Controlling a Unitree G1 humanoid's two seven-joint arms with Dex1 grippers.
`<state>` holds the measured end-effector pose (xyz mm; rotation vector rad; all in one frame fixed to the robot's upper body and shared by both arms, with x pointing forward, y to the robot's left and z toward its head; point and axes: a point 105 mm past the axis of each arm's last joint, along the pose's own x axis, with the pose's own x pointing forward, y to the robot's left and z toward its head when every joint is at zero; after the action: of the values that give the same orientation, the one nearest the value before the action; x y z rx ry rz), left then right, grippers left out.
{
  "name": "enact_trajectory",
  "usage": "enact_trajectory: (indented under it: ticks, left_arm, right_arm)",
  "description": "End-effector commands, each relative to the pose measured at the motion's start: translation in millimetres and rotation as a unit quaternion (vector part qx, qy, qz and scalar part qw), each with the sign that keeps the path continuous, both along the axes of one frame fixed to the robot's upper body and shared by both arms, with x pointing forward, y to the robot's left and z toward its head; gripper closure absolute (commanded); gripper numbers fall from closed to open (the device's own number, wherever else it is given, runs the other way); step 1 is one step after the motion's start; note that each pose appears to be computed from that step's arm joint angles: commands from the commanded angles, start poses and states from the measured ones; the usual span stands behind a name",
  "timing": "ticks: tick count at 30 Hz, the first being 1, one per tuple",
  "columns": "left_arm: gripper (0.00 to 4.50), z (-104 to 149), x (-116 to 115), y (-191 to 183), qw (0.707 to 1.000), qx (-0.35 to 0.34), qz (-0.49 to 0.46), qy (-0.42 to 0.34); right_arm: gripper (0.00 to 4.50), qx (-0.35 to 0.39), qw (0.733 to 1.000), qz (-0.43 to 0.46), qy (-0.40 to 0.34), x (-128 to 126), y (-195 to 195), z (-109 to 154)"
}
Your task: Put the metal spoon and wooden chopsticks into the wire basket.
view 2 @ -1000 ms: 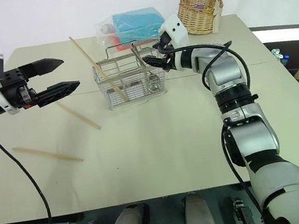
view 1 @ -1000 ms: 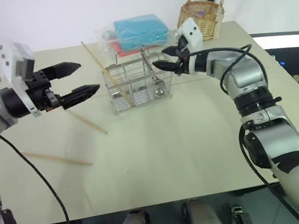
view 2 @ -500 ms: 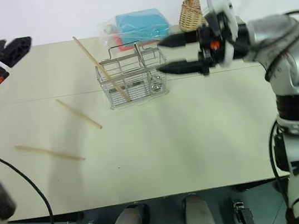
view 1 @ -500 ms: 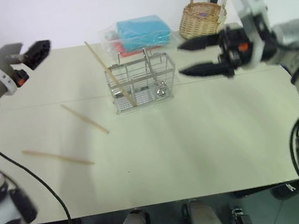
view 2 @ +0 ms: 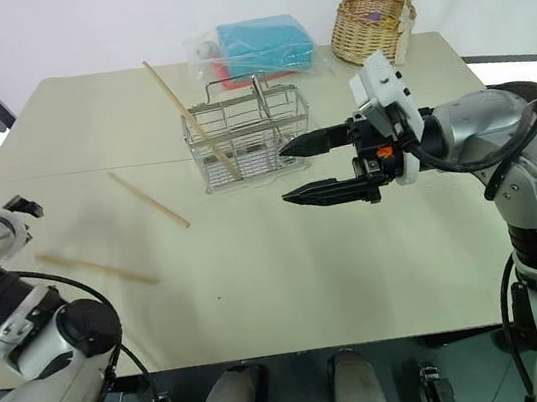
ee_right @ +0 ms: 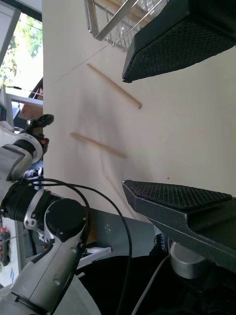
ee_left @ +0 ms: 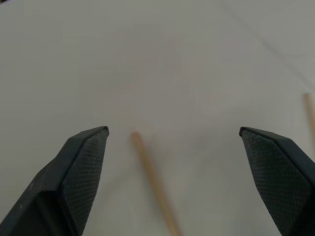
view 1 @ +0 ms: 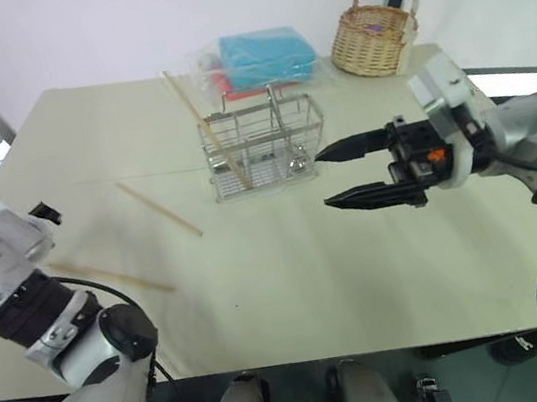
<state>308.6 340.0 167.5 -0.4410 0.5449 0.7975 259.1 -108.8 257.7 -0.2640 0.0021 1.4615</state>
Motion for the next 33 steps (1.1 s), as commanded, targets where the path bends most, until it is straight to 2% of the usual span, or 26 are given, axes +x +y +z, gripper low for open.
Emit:
enact_trajectory:
  ticks: [1, 12, 15, 22, 31, 32, 33]
  left_arm:
    - [0.00, -9, -2, -2, 0.999, -0.019, 0.019, 0.020]
    - [0.00, -43, 7, -4, 0.996, -0.059, 0.037, 0.056]
    - [0.87, -46, 9, -3, 0.996, -0.063, 0.042, 0.052]
    - [4.47, -45, 16, -3, 0.995, -0.071, 0.051, 0.037]
    - [4.47, -38, 20, 1, 0.996, -0.066, 0.054, 0.016]
    - [4.47, -30, 23, 5, 0.997, -0.050, 0.053, 0.000]
    - [4.47, -6, 34, 15, 0.998, -0.017, 0.043, -0.050]
  right_arm:
    - [1.27, 0.020, 1.000, 0.004, -0.006, -11, 3, 6]
    - [1.27, 0.036, 0.999, -0.036, 0.006, -18, 3, -2]
    - [1.22, 0.039, 0.998, -0.043, 0.008, -19, 1, -2]
    - [1.22, 0.034, 0.998, -0.050, 0.006, -20, -3, -4]
    - [1.22, 0.032, 0.998, -0.055, 0.005, -18, -5, -6]
    - [1.22, 0.032, 0.998, -0.056, 0.005, -18, -6, -7]
    - [1.22, 0.032, 0.998, -0.057, 0.006, -17, -6, -8]
